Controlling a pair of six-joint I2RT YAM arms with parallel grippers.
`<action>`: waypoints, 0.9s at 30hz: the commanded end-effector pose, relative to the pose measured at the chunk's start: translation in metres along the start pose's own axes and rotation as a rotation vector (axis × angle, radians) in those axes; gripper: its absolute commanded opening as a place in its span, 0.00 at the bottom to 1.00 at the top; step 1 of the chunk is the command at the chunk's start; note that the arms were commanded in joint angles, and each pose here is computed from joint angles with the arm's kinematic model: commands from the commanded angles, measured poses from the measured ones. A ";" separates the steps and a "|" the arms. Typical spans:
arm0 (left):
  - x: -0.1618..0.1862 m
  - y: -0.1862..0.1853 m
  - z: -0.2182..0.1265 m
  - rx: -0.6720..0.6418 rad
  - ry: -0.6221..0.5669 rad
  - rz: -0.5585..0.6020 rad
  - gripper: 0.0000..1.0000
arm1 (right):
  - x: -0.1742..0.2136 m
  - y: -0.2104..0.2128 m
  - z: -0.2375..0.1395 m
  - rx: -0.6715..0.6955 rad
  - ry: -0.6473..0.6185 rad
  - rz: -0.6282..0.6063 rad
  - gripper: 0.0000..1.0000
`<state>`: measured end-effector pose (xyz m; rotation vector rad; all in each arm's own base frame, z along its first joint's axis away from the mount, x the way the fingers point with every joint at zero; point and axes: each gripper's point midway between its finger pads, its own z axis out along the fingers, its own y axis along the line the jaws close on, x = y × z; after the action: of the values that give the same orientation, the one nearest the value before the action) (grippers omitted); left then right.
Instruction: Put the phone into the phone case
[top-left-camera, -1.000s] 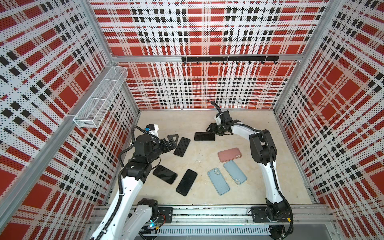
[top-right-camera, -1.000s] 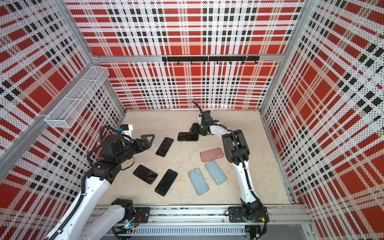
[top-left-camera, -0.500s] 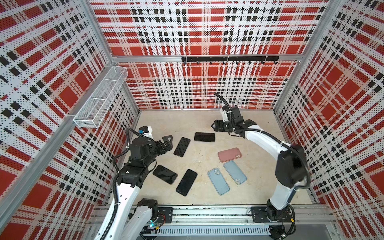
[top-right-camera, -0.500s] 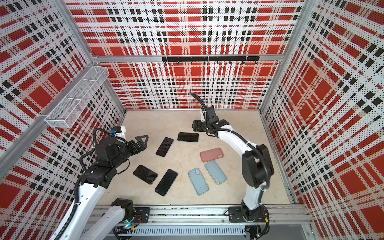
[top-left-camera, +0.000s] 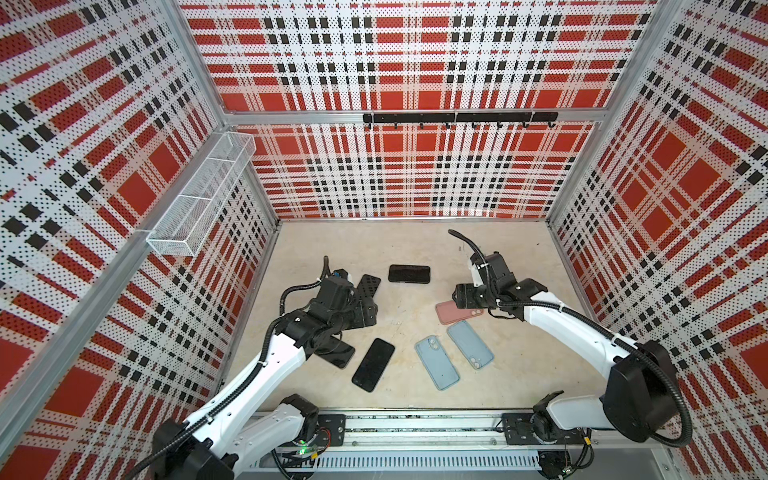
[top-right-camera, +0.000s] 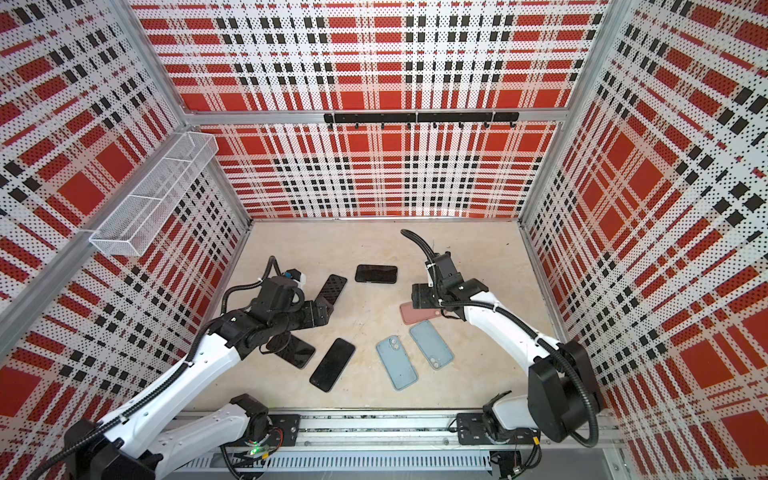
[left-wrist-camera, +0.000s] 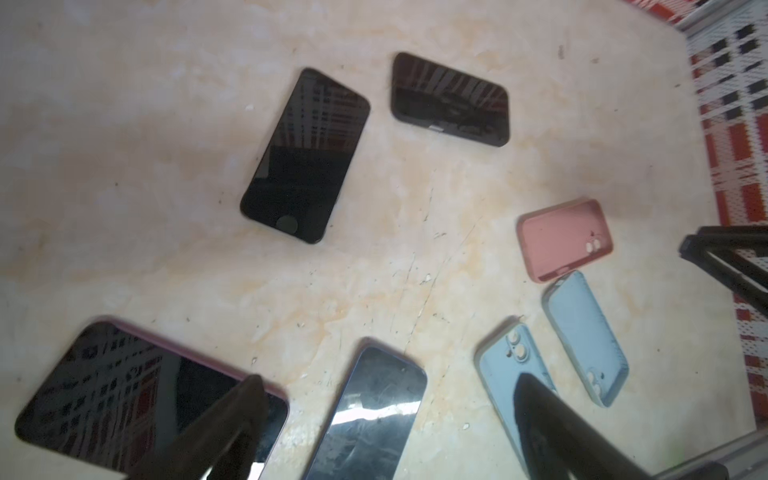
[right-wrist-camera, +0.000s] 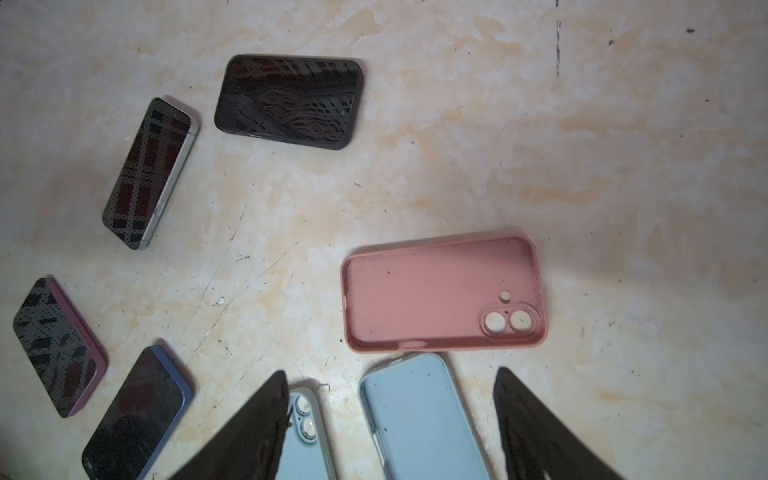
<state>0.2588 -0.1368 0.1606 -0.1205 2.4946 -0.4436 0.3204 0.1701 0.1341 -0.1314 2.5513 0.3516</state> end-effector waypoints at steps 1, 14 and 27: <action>0.002 0.013 0.002 -0.090 -0.003 -0.085 0.94 | -0.004 0.005 -0.006 -0.034 -0.028 -0.008 0.80; 0.010 0.081 0.035 -0.237 0.052 -0.515 0.93 | -0.038 0.103 0.017 -0.322 -0.031 -0.133 0.81; -0.001 0.095 0.052 -0.126 -0.041 -0.765 0.95 | -0.112 0.238 0.116 -0.639 0.028 -0.131 0.81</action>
<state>0.2760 -0.0570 0.0813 -1.1118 2.4178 -0.4702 0.4271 0.4103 0.1484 -0.5056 2.3876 0.9807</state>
